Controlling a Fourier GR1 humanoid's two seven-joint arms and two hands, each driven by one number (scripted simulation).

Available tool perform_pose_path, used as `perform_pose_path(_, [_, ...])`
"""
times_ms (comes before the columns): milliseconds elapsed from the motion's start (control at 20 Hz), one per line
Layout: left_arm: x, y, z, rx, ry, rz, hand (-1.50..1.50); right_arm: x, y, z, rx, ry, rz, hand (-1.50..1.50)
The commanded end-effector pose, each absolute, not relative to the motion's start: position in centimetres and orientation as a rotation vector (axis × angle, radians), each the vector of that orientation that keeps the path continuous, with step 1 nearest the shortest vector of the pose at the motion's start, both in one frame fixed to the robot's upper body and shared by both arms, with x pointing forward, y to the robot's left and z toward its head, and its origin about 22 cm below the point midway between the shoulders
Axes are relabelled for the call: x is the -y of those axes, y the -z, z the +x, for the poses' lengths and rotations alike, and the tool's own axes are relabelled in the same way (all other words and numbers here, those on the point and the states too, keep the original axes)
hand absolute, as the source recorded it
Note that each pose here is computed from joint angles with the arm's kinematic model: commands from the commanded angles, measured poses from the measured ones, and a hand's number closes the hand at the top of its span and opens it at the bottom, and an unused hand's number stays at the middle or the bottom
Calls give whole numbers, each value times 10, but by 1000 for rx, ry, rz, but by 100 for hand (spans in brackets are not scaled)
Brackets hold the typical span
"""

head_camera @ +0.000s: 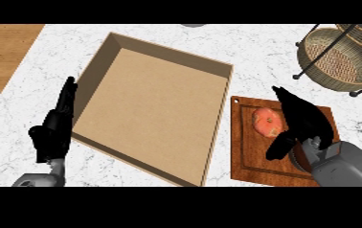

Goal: Pick the squash from the cutting board and place it in the tiered basket

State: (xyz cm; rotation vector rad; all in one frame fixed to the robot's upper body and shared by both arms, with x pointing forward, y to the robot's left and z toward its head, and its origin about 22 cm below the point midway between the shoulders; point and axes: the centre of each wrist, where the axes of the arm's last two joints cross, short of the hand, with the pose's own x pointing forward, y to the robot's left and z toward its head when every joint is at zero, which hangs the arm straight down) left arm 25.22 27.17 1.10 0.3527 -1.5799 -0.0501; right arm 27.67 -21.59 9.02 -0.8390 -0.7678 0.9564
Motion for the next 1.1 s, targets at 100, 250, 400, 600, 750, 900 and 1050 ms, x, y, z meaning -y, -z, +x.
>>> perform_pose_path(100, [-241,47,225,1328,22,252,0,214,-84,283,689,-970,-843,-150])
perform_pose_path(250, [-254,41,222,1321,14,260,0,207,-68,281,642,-982,-823,-150])
perform_pose_path(400, [-252,46,218,1317,29,248,0,204,-60,283,625,-982,-796,-150])
perform_pose_path(600, [-247,42,216,1321,31,230,0,212,-62,297,615,-956,-777,-150])
perform_pose_path(750, [-243,39,213,1316,24,236,0,213,-54,290,599,-967,-761,-150])
perform_pose_path(900, [-247,48,214,1320,39,258,0,205,-50,291,615,-972,-751,-150])
perform_pose_path(1050, [-256,45,216,1306,8,247,0,229,-39,290,625,-963,-779,150])
